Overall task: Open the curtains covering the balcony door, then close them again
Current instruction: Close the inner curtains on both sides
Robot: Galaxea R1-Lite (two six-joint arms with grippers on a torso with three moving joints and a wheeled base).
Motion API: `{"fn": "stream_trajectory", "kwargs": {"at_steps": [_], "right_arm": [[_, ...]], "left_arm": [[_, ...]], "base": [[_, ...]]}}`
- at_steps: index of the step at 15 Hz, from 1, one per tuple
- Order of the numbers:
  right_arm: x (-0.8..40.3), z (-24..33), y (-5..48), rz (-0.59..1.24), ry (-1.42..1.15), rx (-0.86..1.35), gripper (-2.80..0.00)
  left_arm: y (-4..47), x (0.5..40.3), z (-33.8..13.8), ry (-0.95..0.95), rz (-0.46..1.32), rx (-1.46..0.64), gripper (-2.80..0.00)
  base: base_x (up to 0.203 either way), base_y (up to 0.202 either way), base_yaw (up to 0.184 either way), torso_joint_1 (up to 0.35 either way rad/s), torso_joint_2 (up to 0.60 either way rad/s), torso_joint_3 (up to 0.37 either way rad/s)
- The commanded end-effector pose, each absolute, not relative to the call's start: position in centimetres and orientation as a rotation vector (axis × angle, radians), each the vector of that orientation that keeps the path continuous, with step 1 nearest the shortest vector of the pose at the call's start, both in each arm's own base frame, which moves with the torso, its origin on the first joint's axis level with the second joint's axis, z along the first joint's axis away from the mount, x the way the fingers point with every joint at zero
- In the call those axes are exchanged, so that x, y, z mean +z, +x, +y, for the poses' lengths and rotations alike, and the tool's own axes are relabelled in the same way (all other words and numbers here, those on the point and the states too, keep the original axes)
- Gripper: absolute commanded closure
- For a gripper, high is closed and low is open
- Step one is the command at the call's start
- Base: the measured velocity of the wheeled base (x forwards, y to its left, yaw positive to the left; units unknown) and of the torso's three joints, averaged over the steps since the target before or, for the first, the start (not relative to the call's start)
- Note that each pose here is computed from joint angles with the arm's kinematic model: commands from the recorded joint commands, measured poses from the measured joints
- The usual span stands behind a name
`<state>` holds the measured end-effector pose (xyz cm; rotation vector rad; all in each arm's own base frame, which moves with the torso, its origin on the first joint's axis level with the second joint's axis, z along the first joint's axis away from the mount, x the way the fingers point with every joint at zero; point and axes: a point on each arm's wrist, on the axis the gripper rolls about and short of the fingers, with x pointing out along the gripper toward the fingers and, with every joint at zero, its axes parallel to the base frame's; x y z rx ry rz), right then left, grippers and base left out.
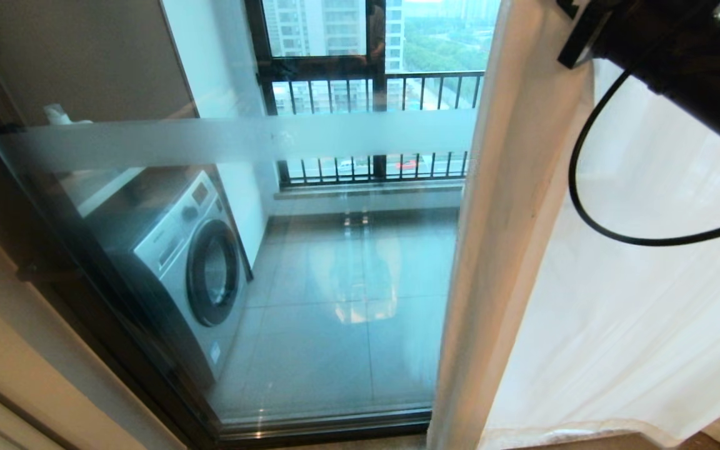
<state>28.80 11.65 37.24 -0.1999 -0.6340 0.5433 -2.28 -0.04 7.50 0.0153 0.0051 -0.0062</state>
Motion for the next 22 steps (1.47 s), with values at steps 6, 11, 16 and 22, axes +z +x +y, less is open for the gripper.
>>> {"fn": "stream_trajectory", "kwargs": {"at_steps": [6,11,16,22], "right_arm": [[34.9,17.9,32.5,-0.622,-0.212,0.638,0.0],[34.1,20.7,34.1,-0.637,-0.202,0.676,0.0],[33.6,23.1,35.2,-0.664,-0.187,0.706,0.0],[32.9,25.5,36.0,-0.701,-0.168,0.731,0.0]], "left_arm": [[-2.3,7.5,0.0,0.015,0.005,-0.006,0.0],[-2.3,7.5,0.0,0.015,0.005,-0.006,0.0],[-2.3,7.5,0.0,0.015,0.006,-0.006,0.0],[-2.3,7.5,0.0,0.015,0.006,-0.006,0.0]], "base": [[0.0,0.0,0.0,0.0,0.0,0.0],[0.0,0.0,0.0,0.0,0.0,0.0],[0.0,0.0,0.0,0.0,0.0,0.0],[0.0,0.0,0.0,0.0,0.0,0.0]]}}
